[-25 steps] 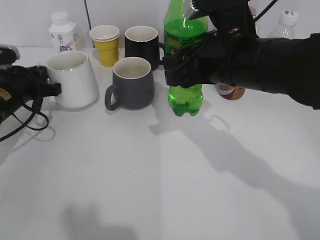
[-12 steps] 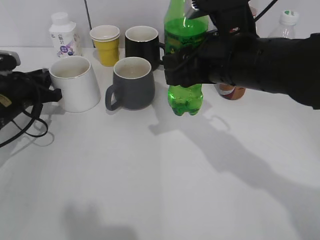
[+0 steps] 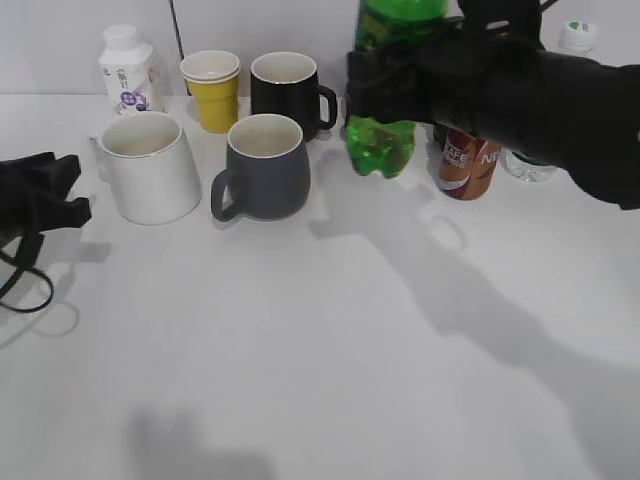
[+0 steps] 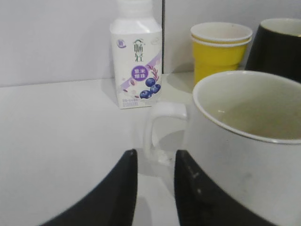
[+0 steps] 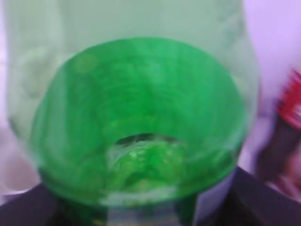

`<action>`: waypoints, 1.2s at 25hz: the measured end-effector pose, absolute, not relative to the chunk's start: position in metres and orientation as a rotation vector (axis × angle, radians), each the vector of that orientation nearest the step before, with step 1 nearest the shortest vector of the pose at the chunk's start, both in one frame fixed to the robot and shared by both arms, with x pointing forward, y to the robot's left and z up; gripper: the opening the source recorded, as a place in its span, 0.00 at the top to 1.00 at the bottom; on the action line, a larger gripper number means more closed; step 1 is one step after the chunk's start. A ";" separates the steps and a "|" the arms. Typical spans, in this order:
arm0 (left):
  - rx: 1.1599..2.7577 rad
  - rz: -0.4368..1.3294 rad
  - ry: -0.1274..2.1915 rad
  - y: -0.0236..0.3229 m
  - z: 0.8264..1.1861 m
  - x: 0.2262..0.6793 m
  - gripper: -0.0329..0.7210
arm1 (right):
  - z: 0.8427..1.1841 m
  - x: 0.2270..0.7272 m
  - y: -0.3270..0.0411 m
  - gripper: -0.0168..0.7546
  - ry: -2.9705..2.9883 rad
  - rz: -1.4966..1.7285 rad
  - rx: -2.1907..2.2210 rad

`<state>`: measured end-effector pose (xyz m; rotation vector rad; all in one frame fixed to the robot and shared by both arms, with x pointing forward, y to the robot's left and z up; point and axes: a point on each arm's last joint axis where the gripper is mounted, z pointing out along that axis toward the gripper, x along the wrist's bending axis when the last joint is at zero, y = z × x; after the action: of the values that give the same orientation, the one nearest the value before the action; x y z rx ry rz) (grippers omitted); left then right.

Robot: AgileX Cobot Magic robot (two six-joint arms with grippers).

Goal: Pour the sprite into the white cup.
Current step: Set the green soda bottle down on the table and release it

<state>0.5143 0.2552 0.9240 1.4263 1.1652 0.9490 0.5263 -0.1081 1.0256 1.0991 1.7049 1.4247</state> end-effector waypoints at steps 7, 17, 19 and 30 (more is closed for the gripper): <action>1.433 0.953 1.158 0.261 0.943 0.475 0.64 | 0.981 0.557 -0.124 0.45 1.668 1.328 1.172; 1.491 0.946 1.072 0.256 0.958 0.465 0.63 | 0.951 0.562 -0.118 0.27 1.727 1.305 1.191; 1.498 0.943 1.071 0.256 0.957 0.464 0.63 | 0.952 0.563 -0.117 0.17 1.713 1.318 1.190; 1.508 1.001 1.065 0.262 0.993 0.444 0.63 | 1.036 0.540 -0.129 0.15 1.590 1.474 1.115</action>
<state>0.4441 0.2617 0.9926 1.5082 1.0647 1.0014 0.5403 -0.1286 1.0365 1.1154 1.5901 1.4743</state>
